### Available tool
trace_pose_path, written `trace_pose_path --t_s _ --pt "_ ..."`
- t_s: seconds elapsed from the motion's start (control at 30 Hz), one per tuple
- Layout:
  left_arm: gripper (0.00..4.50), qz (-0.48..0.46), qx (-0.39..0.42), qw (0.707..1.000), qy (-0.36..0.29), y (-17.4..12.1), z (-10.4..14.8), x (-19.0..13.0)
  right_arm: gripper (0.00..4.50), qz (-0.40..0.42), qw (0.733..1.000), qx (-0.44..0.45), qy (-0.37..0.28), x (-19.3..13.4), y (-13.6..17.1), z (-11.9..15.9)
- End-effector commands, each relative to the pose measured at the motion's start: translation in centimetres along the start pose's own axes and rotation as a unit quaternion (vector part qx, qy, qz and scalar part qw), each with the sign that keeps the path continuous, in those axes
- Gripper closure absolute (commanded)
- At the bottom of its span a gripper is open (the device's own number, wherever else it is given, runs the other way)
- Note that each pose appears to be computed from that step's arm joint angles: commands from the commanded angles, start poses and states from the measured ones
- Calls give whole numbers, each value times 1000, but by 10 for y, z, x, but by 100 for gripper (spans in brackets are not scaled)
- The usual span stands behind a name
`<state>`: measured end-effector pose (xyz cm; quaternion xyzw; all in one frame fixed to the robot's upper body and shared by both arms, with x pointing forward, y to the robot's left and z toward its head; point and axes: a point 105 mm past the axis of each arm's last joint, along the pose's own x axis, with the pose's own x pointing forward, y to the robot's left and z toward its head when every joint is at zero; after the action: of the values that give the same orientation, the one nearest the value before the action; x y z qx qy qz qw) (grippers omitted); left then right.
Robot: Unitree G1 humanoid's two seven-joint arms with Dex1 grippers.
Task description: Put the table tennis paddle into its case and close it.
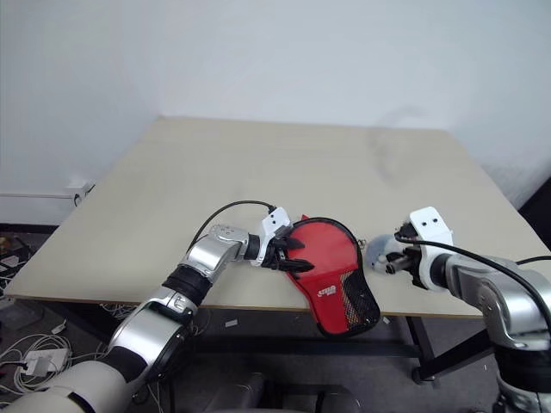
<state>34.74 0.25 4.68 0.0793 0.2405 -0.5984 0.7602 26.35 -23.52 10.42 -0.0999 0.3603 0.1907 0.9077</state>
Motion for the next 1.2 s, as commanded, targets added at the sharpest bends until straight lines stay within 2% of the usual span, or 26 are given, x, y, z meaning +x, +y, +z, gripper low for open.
trace_pose_path --t_s 0.03,0.2,0.47,0.7,0.87,1.2 --pt "68 6 -21 999 42 2 -23 1 449 2 999 -38 -6 -23 2 2" --pt "68 -1 -21 999 41 0 -21 4 449 1 997 -75 36 -40 0 -18" --pt "68 -8 -23 999 41 -3 -21 8 449 72 984 -142 82 -67 26 -51" --pt "68 -8 -25 999 38 -3 -20 11 449 136 962 -196 130 -88 50 -81" --pt "68 -8 -24 999 35 -3 -19 12 449 176 954 -208 125 -96 63 -91" --pt "68 -1 -26 999 34 0 -18 11 449 252 943 -209 65 -93 101 -80"
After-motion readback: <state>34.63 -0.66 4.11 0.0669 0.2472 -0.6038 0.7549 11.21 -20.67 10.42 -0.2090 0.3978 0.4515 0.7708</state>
